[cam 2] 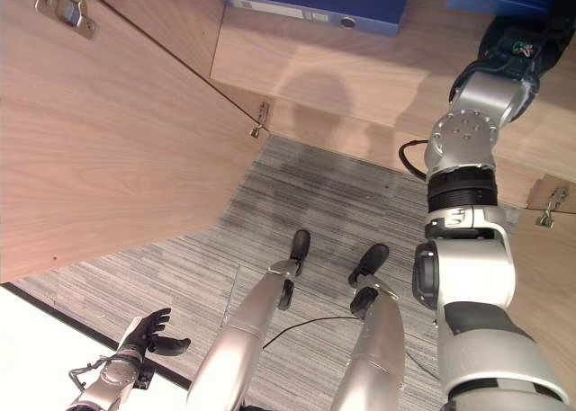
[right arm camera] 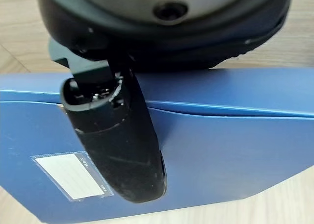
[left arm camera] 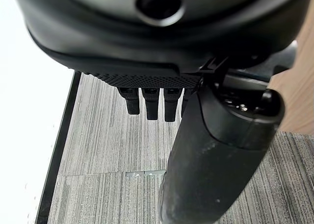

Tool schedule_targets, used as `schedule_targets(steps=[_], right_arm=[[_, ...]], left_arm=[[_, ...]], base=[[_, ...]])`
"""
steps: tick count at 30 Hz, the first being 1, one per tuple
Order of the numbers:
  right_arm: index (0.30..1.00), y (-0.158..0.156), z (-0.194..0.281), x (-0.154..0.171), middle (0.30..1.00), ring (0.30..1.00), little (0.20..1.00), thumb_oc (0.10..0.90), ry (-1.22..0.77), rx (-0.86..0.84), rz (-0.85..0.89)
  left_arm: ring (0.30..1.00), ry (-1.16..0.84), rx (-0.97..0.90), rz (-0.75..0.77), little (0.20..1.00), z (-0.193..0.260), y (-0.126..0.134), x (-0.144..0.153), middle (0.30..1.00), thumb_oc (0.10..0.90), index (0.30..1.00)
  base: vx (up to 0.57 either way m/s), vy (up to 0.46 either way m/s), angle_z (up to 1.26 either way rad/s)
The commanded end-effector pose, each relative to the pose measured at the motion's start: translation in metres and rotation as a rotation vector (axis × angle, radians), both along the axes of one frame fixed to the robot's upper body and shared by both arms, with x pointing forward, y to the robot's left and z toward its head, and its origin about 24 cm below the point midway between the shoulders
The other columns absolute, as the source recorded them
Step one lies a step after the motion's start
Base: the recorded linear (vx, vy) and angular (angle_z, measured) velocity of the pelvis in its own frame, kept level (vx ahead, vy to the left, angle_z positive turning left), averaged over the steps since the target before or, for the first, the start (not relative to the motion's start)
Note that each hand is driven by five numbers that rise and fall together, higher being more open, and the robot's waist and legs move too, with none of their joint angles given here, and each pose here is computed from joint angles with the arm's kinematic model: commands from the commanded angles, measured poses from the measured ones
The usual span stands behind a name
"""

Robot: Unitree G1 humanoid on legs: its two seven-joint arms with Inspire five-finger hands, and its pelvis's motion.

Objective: Put the empty folder in the office cabinet

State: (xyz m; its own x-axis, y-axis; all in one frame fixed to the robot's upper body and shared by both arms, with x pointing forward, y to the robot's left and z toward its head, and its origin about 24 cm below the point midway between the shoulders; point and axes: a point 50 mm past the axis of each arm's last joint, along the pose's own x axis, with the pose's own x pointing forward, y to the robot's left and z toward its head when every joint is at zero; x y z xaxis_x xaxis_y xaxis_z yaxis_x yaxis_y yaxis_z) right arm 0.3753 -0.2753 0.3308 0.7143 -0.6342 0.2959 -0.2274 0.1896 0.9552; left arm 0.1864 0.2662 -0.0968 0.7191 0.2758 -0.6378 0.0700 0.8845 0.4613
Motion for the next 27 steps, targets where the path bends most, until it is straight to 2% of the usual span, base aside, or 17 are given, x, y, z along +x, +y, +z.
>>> schedule_targets(steps=[1, 15, 20, 23, 27], right_arm=[[0.9, -0.015, 0.062, -0.036, 0.9, 0.9, 0.9, 0.8, -0.208, -0.213, -0.121], [0.9, -0.037, -0.013, -0.003, 0.9, 0.9, 0.9, 0.8, 0.21, -0.249, -0.088], [0.9, -0.049, -0.037, 0.003, 0.9, 0.9, 0.9, 0.8, 0.397, -0.308, -0.077], [0.9, -0.047, -0.049, 0.008, 0.9, 0.9, 0.9, 0.8, 0.486, -0.406, -0.046], [0.9, -0.043, -0.058, 0.011, 0.9, 0.9, 0.9, 0.8, 0.519, -0.472, -0.014]], left_arm=[[0.9, 0.162, 0.148, 0.109, 0.9, -0.006, 0.053, -0.051, 0.9, 0.8, 0.9], [0.9, 0.16, 0.119, 0.117, 0.9, -0.008, 0.049, -0.051, 0.9, 0.8, 0.9], [0.9, 0.182, 0.106, 0.11, 0.9, -0.011, 0.047, -0.055, 0.9, 0.8, 0.9], [0.9, 0.191, 0.098, 0.104, 0.9, -0.012, 0.047, -0.056, 0.9, 0.8, 0.9], [0.9, 0.2, 0.09, 0.098, 0.9, -0.013, 0.046, -0.059, 0.9, 0.8, 0.9]], base=[[0.01, -0.032, 0.03], [0.0, -0.009, -0.01], [0.01, -0.001, -0.07], [0.01, -0.005, -0.05], [0.01, -0.006, -0.07]])
